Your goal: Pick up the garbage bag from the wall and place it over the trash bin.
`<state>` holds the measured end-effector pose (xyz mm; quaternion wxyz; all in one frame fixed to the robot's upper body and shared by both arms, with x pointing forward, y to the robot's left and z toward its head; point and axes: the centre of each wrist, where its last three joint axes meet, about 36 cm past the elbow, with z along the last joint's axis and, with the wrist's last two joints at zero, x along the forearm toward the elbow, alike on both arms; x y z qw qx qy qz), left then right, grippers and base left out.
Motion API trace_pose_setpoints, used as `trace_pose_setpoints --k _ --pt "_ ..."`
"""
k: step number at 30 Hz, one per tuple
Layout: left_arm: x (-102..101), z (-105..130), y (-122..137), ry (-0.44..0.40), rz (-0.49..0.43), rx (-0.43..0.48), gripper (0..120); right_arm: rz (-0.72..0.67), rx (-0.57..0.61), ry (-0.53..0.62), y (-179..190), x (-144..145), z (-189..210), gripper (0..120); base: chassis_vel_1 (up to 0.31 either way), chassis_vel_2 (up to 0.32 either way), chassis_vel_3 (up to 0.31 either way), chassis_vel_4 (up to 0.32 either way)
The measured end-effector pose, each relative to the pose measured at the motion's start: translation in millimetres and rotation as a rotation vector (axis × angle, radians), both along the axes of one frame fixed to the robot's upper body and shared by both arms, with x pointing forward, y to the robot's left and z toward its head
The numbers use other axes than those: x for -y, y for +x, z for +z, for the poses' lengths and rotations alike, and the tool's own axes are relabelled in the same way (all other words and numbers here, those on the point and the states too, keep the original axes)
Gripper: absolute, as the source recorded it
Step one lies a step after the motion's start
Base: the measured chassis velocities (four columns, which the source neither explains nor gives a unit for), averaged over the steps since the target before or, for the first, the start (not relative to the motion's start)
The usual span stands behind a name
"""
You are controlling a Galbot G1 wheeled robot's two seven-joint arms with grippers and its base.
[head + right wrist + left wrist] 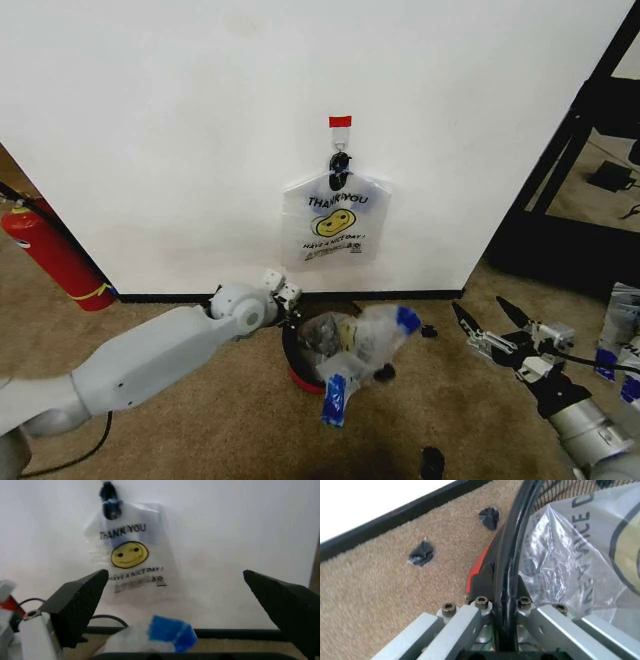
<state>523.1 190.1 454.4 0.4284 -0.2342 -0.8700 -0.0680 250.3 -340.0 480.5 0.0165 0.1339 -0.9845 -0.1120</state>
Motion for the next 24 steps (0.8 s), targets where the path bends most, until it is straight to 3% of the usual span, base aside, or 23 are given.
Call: trace_pose_setpoints --k 7,17,24 --pt "-6 0 -17 -0.048 0.086 -0.024 0 -0.051 -0.044 -0.011 4 -7 7 100 0.000 0.000 0.000 0.000" --pt "-12 8 -33 -0.076 0.333 -0.084 0 -0.138 -0.155 -0.095 5 -17 7 100 0.000 0.000 0.000 0.000" --pt "-8 6 -62 -0.120 0.375 -0.118 0 -0.169 -0.200 -0.126 4 -24 5 100 0.000 0.000 0.000 0.000"
